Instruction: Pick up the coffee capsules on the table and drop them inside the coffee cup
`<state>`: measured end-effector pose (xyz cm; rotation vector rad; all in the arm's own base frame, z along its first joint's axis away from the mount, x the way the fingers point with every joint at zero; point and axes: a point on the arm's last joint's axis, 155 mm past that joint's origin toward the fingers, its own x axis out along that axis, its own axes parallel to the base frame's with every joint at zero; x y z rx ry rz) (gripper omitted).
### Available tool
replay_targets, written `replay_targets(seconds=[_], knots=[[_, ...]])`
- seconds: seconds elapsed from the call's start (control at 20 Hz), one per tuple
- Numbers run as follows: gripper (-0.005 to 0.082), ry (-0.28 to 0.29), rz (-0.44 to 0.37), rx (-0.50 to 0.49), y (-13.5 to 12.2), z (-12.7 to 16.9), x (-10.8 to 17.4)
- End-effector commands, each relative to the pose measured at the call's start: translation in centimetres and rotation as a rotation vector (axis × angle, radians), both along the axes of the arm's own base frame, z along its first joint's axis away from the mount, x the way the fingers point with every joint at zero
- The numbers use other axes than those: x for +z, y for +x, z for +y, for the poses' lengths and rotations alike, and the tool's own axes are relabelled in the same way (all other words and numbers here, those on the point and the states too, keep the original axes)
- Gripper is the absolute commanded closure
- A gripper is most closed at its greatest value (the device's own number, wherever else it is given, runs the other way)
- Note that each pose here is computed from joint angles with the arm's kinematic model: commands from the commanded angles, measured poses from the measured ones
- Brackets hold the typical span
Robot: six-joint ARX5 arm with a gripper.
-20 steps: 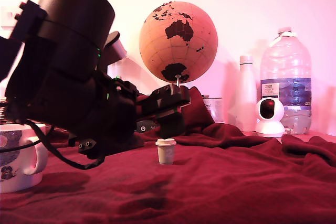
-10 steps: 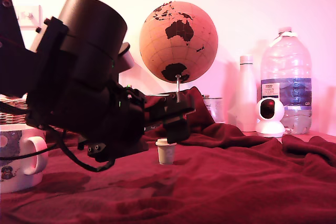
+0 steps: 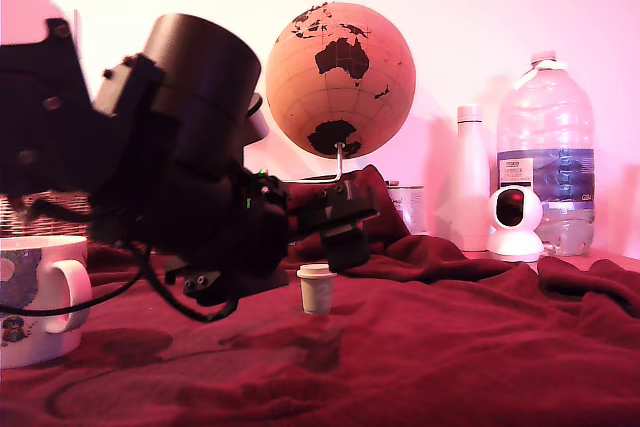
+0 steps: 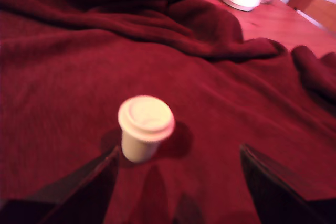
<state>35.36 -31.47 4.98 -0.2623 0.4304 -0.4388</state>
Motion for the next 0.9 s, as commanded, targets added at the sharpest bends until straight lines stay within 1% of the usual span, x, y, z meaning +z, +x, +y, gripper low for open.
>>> replay_targets(seconds=[0.0,0.2,0.3,0.4,0.6,0.75,0.85], knots=[[0.011,0.029,0.014,0.002,0.3,0.2,-1.3],[0.0111,0.024,0.017,-0.003,0.8,-0.1,-1.4],[0.011,0.033,0.035,-0.013,0.9,-0.2,-1.8],[0.011,0.027,0.042,-0.025,1.3,-0.5,-2.0],[0.011,0.046,0.084,-0.038,2.1,-0.7,-2.8],[0.011,0.069,0.121,-0.029,2.8,-0.3,-3.2],[0.011,0.071,0.143,-0.033,3.3,-0.1,-3.4]])
